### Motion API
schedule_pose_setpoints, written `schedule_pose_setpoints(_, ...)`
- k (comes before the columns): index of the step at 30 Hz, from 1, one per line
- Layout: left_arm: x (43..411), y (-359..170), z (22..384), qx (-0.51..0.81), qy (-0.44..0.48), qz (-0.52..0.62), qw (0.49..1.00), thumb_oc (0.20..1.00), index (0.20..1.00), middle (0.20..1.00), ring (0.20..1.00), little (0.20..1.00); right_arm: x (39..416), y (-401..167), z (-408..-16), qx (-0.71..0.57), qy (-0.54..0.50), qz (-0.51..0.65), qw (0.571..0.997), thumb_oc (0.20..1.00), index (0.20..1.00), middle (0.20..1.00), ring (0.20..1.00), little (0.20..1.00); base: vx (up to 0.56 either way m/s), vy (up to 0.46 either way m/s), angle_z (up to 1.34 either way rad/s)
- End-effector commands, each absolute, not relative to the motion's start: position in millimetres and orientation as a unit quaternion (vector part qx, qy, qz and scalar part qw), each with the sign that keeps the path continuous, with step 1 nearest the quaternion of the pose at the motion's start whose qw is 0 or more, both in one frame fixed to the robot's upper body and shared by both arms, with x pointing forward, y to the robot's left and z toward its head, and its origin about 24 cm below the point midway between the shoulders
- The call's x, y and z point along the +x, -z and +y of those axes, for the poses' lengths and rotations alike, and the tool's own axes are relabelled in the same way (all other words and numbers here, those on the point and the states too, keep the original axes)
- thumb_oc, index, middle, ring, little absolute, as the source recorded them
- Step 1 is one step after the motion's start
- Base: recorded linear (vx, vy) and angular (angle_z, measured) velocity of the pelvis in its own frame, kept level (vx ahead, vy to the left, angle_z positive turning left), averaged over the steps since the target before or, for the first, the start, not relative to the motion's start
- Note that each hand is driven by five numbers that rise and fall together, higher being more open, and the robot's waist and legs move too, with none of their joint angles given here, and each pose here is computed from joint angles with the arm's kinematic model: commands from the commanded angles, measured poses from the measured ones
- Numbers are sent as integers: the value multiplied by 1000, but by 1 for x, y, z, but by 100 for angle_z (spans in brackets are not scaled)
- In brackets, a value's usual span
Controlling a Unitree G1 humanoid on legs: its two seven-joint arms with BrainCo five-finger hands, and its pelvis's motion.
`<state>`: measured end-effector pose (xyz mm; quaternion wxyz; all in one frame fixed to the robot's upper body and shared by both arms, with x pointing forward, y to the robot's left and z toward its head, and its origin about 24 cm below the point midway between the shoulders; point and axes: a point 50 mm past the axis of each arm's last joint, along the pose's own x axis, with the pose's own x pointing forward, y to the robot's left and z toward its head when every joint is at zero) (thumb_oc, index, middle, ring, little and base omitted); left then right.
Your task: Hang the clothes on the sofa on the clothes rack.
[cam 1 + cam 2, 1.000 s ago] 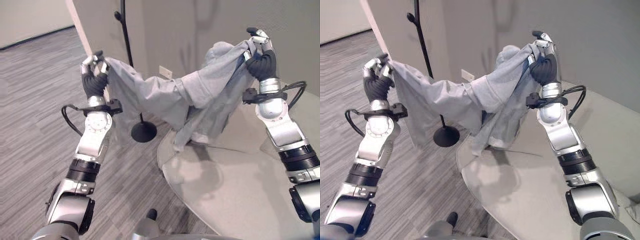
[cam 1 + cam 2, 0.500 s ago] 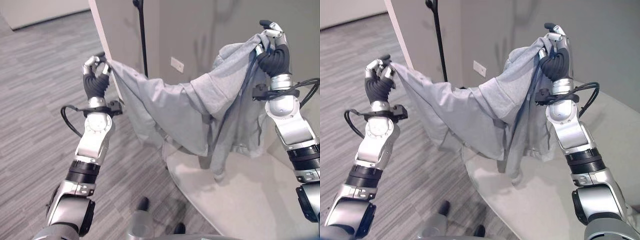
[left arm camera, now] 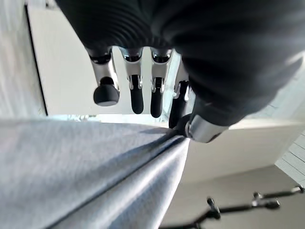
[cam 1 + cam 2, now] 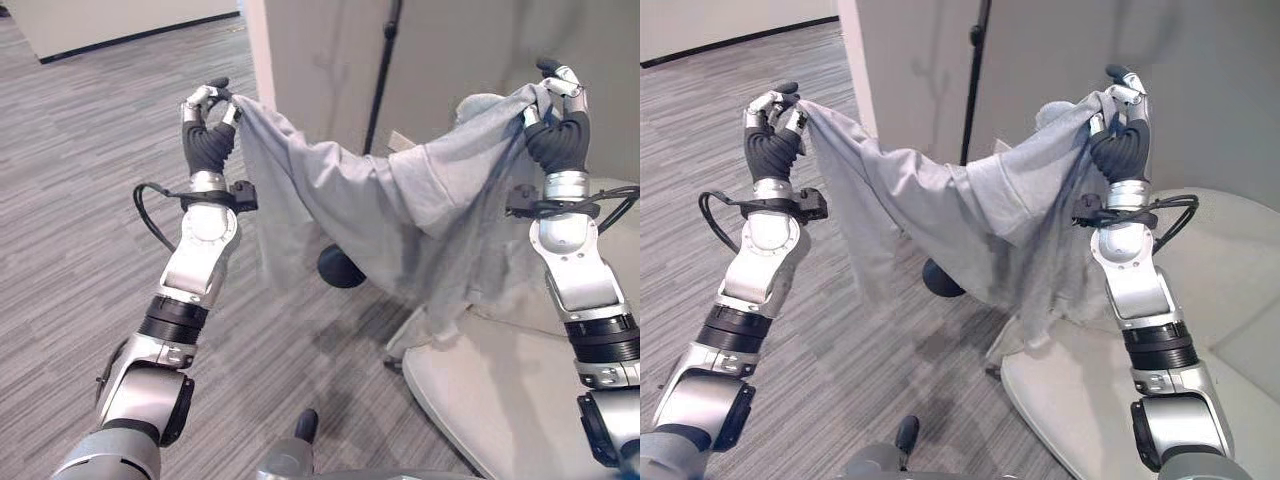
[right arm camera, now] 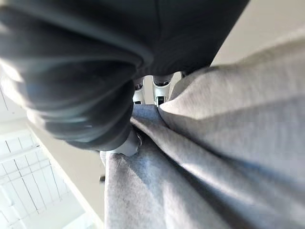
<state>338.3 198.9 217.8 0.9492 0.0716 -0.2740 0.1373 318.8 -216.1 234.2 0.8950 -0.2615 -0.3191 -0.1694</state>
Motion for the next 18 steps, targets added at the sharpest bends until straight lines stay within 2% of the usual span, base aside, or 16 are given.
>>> schedule_pose_setpoints(1, 333, -236, 192, 82, -122, -327, 933, 200, 200, 200, 200, 200, 315, -260, -226, -282, 199, -367, 864, 200, 200, 200, 200, 200, 92, 162, 11)
schedule_pose_setpoints(9, 332, -233, 195, 77, -127, -322, 935, 200, 200, 200, 200, 200, 309, -268, -236, -295, 209, -381, 851, 200, 200, 200, 200, 200, 71, 69, 11)
schedule_pose_setpoints(18, 329, -212, 198, 83, -123, -288, 946, 200, 200, 200, 200, 200, 307, -243, -241, -296, 187, -340, 873, 200, 200, 200, 200, 200, 113, -47, 5)
